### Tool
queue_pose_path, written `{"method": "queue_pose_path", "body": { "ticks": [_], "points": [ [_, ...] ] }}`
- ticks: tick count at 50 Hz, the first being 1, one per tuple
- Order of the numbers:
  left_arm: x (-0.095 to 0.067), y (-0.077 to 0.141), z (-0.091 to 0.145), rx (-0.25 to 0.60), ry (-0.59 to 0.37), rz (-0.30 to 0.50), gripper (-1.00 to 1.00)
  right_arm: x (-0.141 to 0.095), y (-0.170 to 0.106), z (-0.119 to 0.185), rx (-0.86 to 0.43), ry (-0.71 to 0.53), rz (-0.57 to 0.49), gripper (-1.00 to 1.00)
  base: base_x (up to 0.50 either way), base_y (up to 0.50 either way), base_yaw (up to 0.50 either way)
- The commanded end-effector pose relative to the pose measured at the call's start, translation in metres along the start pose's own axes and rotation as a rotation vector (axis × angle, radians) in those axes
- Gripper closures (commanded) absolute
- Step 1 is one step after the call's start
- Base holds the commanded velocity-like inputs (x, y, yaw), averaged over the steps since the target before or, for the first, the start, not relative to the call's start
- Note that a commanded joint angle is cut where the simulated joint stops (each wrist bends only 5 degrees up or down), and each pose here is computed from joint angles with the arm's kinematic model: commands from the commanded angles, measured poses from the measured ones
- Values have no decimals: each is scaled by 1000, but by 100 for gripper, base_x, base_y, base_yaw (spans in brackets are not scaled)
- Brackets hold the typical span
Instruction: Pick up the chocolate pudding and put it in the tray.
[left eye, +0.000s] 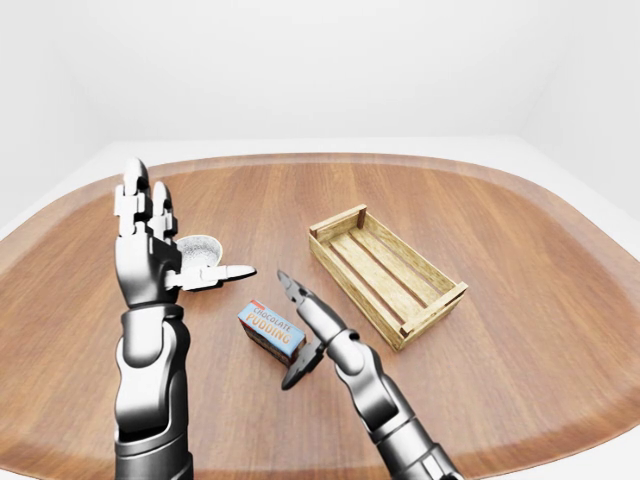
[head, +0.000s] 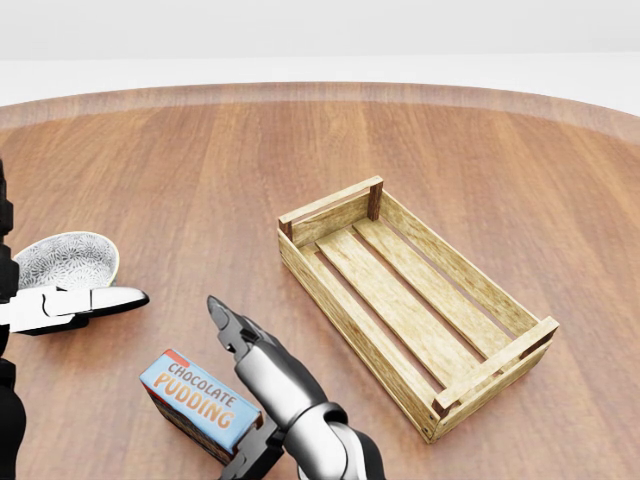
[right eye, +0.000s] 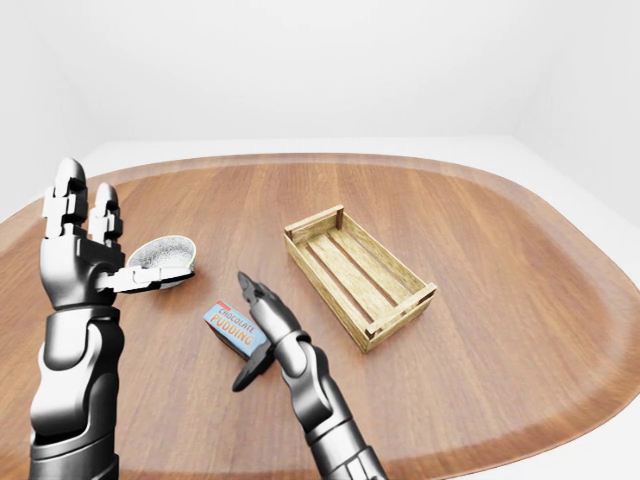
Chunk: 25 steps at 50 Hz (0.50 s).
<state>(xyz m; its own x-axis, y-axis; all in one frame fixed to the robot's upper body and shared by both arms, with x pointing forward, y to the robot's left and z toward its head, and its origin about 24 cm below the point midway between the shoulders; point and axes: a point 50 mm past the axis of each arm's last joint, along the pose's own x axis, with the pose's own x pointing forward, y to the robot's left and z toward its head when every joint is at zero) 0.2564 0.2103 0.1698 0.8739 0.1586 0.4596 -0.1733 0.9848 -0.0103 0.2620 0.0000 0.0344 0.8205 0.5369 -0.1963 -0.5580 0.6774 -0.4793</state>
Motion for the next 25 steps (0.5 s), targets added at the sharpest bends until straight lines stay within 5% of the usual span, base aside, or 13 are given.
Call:
{"method": "queue_pose_path", "body": {
  "ticks": [1,25],
  "points": [
    [1,2,-3,-35,14,0,-100,3,6,-12,12,55,16,-100,0,0,0],
    [1,1,-5,-36,21,-1,-100,14,15,-30,13,154,48,-100,0,0,0]
  ]
}}
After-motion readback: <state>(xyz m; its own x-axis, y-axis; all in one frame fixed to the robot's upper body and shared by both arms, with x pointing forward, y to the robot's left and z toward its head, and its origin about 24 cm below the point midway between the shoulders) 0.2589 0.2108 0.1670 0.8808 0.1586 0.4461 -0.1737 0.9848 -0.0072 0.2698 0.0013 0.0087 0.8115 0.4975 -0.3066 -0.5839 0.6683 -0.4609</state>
